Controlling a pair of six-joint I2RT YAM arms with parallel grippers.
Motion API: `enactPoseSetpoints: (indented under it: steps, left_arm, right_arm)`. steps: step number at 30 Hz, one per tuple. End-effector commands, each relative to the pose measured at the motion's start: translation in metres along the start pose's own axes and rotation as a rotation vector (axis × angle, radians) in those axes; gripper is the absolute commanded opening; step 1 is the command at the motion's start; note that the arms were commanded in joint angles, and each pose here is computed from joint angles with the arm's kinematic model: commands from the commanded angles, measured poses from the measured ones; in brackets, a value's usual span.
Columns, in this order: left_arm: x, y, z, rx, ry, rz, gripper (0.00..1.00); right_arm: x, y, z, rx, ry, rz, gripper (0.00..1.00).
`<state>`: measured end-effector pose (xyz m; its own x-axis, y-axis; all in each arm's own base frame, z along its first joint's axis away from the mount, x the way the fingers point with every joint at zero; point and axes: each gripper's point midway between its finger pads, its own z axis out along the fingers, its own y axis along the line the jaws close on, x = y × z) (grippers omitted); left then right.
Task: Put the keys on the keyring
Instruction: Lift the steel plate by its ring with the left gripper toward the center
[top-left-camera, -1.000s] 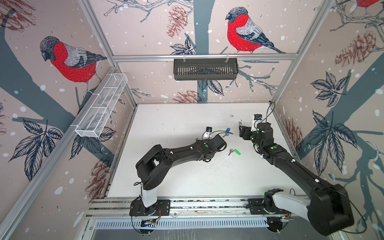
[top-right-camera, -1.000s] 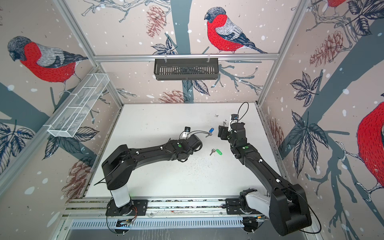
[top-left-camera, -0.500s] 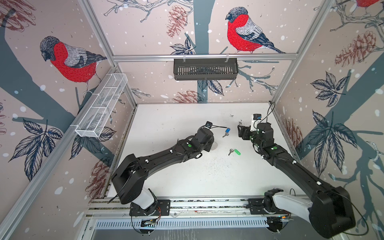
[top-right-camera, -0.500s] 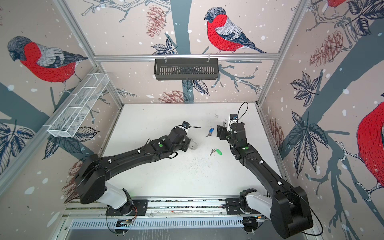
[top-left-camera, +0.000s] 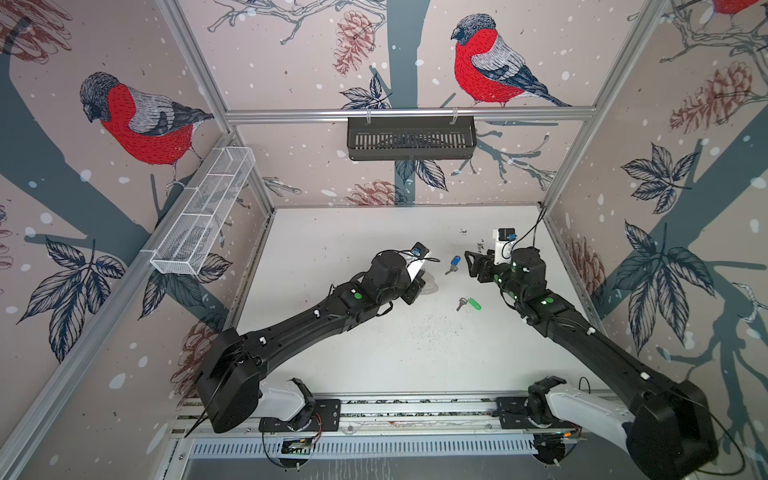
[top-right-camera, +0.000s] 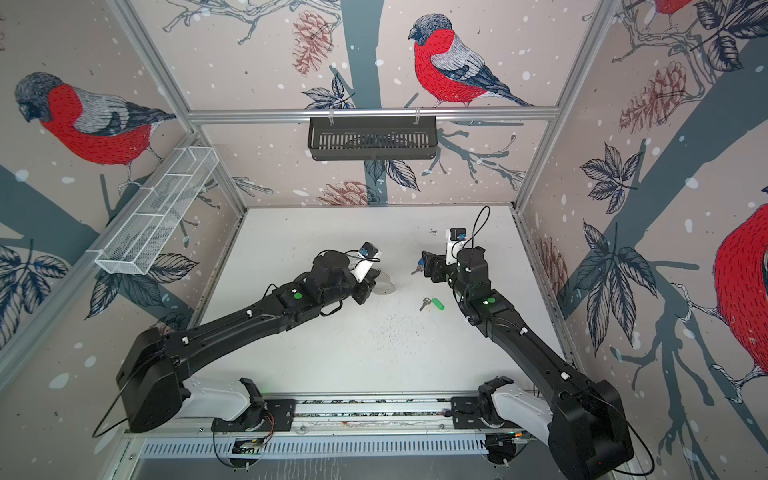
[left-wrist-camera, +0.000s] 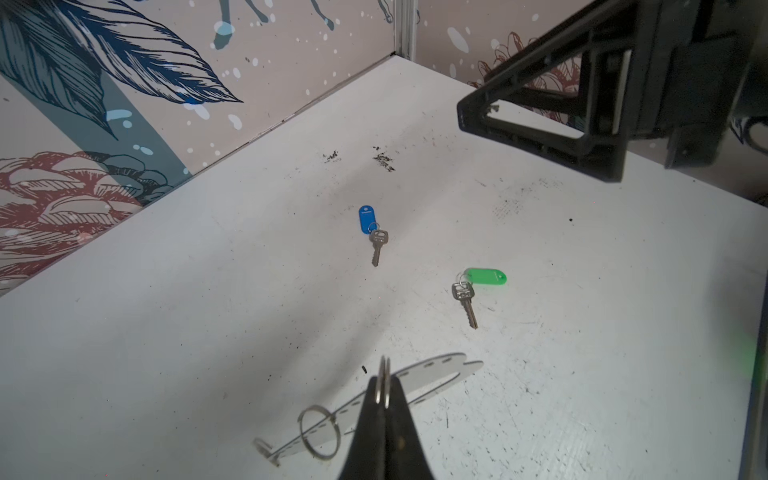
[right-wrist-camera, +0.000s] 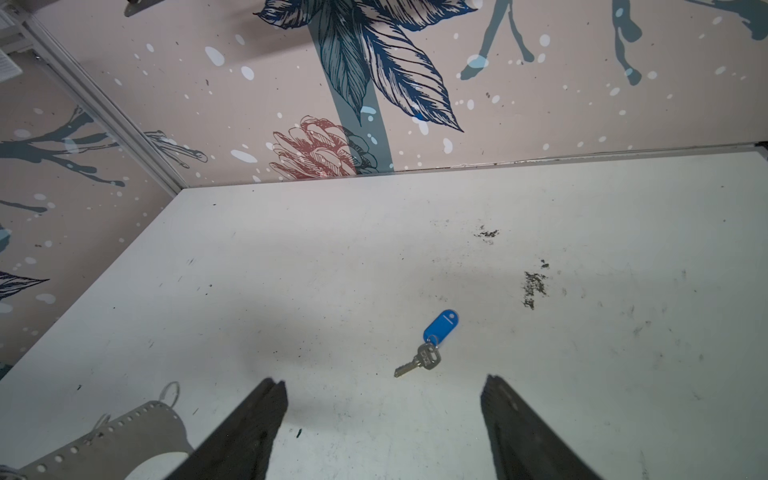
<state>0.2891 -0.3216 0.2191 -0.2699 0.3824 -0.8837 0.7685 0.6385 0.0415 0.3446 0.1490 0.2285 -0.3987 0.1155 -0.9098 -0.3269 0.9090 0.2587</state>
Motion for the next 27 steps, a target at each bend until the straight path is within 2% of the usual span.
enactPoseSetpoints:
  steps: [1, 8, 15, 22, 27]
  left_arm:
    - [-0.016, -0.008, -0.005, 0.066, -0.085, 0.085, 0.0]
    - [-0.015, -0.019, -0.018, 0.164, -0.155, 0.183, 0.0]
    - [-0.015, -0.018, -0.035, 0.126, -0.267, 0.246, 0.0]
    - [-0.017, -0.008, -0.058, 0.022, -0.385, 0.305, 0.0]
    - [-0.014, -0.004, -0.066, -0.017, -0.393, 0.348, 0.0]
  right_arm:
    - [-0.011, 0.013, -0.004, -0.055, -0.049, 0.002, 0.78]
    - [-0.007, 0.021, -0.008, -0.082, -0.041, 0.011, 0.78]
    - [-0.004, 0.019, -0.009, -0.067, -0.037, 0.011, 0.79]
    - [-0.002, 0.015, -0.007, -0.043, -0.031, 0.011, 0.78]
    - [-0.001, 0.02, -0.006, -0.066, -0.024, 0.005, 0.78]
